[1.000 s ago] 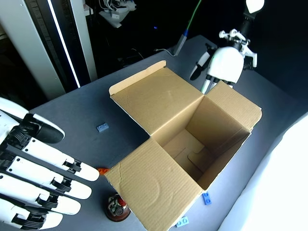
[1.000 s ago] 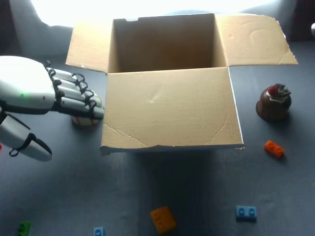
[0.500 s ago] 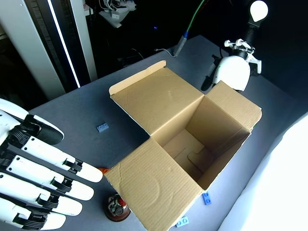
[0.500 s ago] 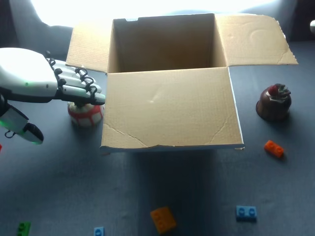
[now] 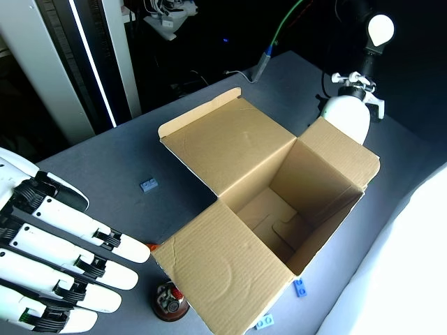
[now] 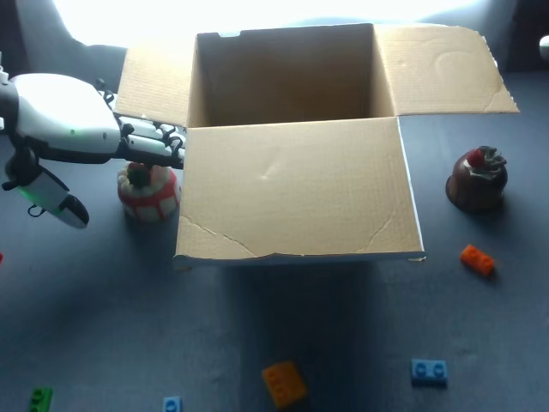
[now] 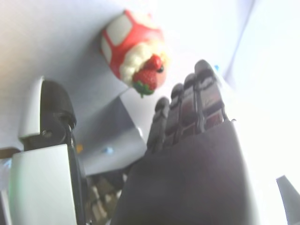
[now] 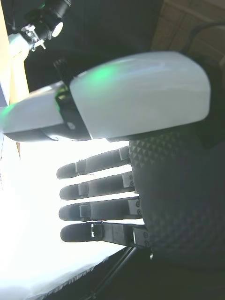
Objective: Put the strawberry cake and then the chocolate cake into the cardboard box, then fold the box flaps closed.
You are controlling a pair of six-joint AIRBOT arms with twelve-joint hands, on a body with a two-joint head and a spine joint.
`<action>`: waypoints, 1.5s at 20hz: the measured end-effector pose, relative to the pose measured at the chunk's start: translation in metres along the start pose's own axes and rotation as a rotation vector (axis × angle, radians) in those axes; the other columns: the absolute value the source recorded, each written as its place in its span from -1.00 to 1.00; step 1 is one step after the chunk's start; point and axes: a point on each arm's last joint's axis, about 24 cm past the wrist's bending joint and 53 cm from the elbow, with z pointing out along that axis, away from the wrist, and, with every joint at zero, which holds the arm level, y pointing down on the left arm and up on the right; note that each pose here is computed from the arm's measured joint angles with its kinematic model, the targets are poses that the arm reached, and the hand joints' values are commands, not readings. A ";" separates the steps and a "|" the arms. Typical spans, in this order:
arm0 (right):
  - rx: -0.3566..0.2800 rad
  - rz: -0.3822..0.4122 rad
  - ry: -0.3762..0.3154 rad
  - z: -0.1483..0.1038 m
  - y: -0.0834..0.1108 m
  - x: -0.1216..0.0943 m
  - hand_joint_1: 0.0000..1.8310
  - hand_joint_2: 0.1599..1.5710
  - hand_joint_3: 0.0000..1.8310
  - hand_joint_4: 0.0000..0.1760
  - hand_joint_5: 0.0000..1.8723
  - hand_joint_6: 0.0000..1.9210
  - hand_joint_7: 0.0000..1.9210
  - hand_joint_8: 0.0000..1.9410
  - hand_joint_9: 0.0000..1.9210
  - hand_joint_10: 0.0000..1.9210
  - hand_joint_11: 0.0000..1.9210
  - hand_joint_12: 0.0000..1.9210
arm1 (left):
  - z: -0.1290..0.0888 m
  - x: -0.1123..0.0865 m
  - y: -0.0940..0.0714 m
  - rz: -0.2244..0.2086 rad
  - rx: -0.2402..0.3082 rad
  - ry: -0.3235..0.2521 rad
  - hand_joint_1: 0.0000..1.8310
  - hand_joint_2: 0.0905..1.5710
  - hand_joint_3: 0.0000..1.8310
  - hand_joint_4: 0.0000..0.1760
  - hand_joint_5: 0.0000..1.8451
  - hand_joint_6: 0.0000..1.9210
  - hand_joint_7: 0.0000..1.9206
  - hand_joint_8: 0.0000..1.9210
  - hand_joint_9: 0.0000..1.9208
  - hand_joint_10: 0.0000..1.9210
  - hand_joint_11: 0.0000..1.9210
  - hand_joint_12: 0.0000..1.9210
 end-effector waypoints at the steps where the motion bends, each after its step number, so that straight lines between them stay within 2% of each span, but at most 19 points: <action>1: -0.001 0.000 -0.001 0.000 0.000 0.000 0.06 0.24 -1.00 -1.00 -0.68 -1.00 -0.71 -1.00 -0.68 -0.99 -1.00 -0.18 | 0.003 0.002 0.001 0.004 -0.002 0.007 0.19 0.23 -1.00 -0.44 -1.00 -1.00 -1.00 -1.00 -0.98 -1.00 -1.00 -0.73; 5: -0.001 -0.001 0.000 0.000 0.000 0.000 0.04 0.24 -1.00 -1.00 -0.69 -1.00 -0.72 -1.00 -0.67 -0.99 -1.00 -0.13 | 0.012 0.009 0.002 0.005 -0.002 0.027 0.20 0.23 -1.00 -0.39 -0.97 -1.00 -0.98 -1.00 -0.97 -1.00 -1.00 -0.65; 6: -0.001 -0.001 0.000 0.000 0.000 0.000 0.04 0.25 -1.00 -1.00 -0.69 -1.00 -0.74 -1.00 -0.68 -1.00 -1.00 -0.13 | 0.016 0.012 0.001 0.008 -0.002 0.035 0.19 0.24 -1.00 -0.43 -0.96 -0.99 -0.96 -1.00 -0.94 -0.99 -1.00 -0.57; 9: -0.002 -0.002 0.002 0.001 0.001 0.001 0.06 0.23 -1.00 -0.95 -0.69 -1.00 -0.74 -1.00 -0.67 -1.00 -1.00 -0.12 | 0.021 0.014 0.000 0.012 0.004 0.043 0.20 0.24 -1.00 -0.47 -0.96 -1.00 -0.96 -1.00 -0.93 -0.99 -1.00 -0.55; 10: -0.003 -0.003 0.003 0.001 0.001 0.002 0.04 0.24 -1.00 -1.00 -0.69 -1.00 -0.74 -1.00 -0.67 -1.00 -1.00 -0.11 | 0.024 0.014 -0.001 0.015 0.003 0.045 0.21 0.24 -1.00 -0.48 -0.95 -1.00 -0.94 -1.00 -0.92 -0.99 -1.00 -0.52; 12: -0.004 -0.010 0.005 0.001 0.002 0.003 0.05 0.28 -0.99 -0.99 -0.73 -1.00 -0.73 -1.00 -0.69 -1.00 -1.00 -0.16 | 0.028 0.014 0.000 0.018 0.001 0.048 0.21 0.23 -1.00 -0.34 -0.94 -0.99 -0.94 -1.00 -0.92 -0.99 -1.00 -0.47; 13: -0.005 -0.010 0.004 0.001 0.003 0.002 0.08 0.27 -1.00 -0.92 -0.73 -1.00 -0.73 -1.00 -0.69 -1.00 -1.00 -0.20 | 0.031 0.015 0.000 0.023 0.001 0.052 0.21 0.24 -1.00 -0.33 -0.93 -0.99 -0.93 -0.99 -0.91 -0.99 -1.00 -0.47; 15: -0.013 -0.009 -0.001 0.001 0.005 0.001 0.10 0.26 -1.00 -0.89 -0.71 -0.99 -0.72 -1.00 -0.69 -1.00 -1.00 -0.17 | 0.035 0.015 0.002 0.027 -0.005 0.057 0.18 0.25 -1.00 -0.34 -0.89 -0.99 -0.85 -0.99 -0.81 -0.98 -1.00 -0.19; 19: -0.013 -0.010 0.001 0.001 0.006 0.002 0.10 0.26 -1.00 -0.96 -0.72 -1.00 -0.75 -1.00 -0.72 -1.00 -1.00 -0.20 | 0.039 0.013 0.006 0.022 -0.013 0.052 0.18 0.28 -0.99 -0.39 -0.86 -0.99 -0.80 -0.99 -0.74 -0.97 -1.00 -0.03; 20: -0.013 -0.011 0.001 0.001 0.006 0.002 0.12 0.25 -1.00 -1.00 -0.70 -0.99 -0.75 -1.00 -0.72 -1.00 -1.00 -0.21 | 0.039 0.013 0.006 0.022 -0.012 0.053 0.21 0.26 -1.00 -0.38 -0.81 -0.98 -0.72 -0.99 -0.64 -0.95 -1.00 0.16; 22: -0.013 -0.011 0.001 0.001 0.006 0.002 0.09 0.27 -1.00 -0.93 -0.71 -1.00 -0.76 -1.00 -0.73 -0.99 -1.00 -0.29 | 0.038 0.013 0.006 0.017 -0.010 0.053 0.29 0.23 -1.00 -0.47 -0.62 -0.97 -0.54 -0.98 -0.42 -0.88 -0.85 0.38; 23: -0.013 -0.011 0.001 0.001 0.006 0.002 0.07 0.29 -0.99 -0.97 -0.71 -1.00 -0.77 -1.00 -0.73 -1.00 -1.00 -0.29 | 0.038 0.012 0.006 0.018 -0.008 0.053 0.32 0.24 -1.00 -0.73 -0.51 -0.96 -0.44 -0.96 -0.40 -0.59 -0.77 0.48; 24: -0.013 -0.011 0.001 0.001 0.006 0.002 0.07 0.29 -0.99 -0.99 -0.71 -1.00 -0.76 -1.00 -0.73 -1.00 -1.00 -0.30 | 0.038 0.011 0.005 0.012 -0.004 0.047 0.34 0.26 -1.00 -0.92 -0.43 -0.94 -0.37 -0.93 -0.47 -0.20 -0.72 0.60; 25: -0.013 -0.011 0.001 0.001 0.006 0.002 0.09 0.28 -1.00 -0.97 -0.71 -1.00 -0.74 -0.99 -0.72 -0.99 -1.00 -0.28 | 0.038 0.009 0.004 0.002 0.001 0.038 0.33 0.30 -1.00 -1.00 -0.42 -0.63 -0.49 -0.35 -0.53 0.25 -0.60 0.73; 26: -0.013 -0.011 0.001 0.001 0.006 0.002 0.10 0.28 -1.00 -1.00 -0.72 -1.00 -0.74 -1.00 -0.74 -1.00 -1.00 -0.32 | 0.038 0.008 0.003 -0.005 0.002 0.035 0.32 0.33 -0.99 -1.00 -0.49 -0.12 -0.56 0.18 -0.44 0.51 -0.43 0.77; 27: -0.013 -0.012 0.001 0.001 0.006 0.002 0.09 0.28 -1.00 -1.00 -0.71 -1.00 -0.74 -1.00 -0.73 -0.99 -1.00 -0.31 | 0.038 0.007 0.002 -0.008 0.006 0.033 0.33 0.35 -0.99 -1.00 -0.55 0.20 -0.62 0.41 -0.39 0.60 -0.35 0.79; 28: -0.013 -0.012 0.001 0.001 0.006 0.002 0.10 0.29 -1.00 -1.00 -0.70 -0.99 -0.74 -1.00 -0.73 -0.99 -1.00 -0.31 | 0.038 0.008 0.002 -0.006 0.008 0.037 0.36 0.36 -0.98 -1.00 -0.58 0.33 -0.61 0.50 -0.34 0.64 -0.29 0.80; 29: -0.014 -0.012 0.001 0.001 0.006 0.002 0.08 0.29 -1.00 -1.00 -0.70 -0.99 -0.73 -1.00 -0.72 -0.99 -1.00 -0.27 | 0.038 0.012 0.003 0.007 0.002 0.052 0.40 0.56 -0.97 -1.00 -0.45 0.53 -0.47 0.63 -0.24 0.68 -0.17 0.87; 30: -0.013 -0.012 0.001 0.001 0.006 0.002 0.07 0.30 -1.00 -1.00 -0.70 -0.99 -0.73 -1.00 -0.71 -0.99 -1.00 -0.25 | 0.038 0.016 0.004 0.015 -0.002 0.066 0.40 0.62 -0.97 -1.00 -0.44 0.59 -0.45 0.69 -0.23 0.71 -0.15 0.88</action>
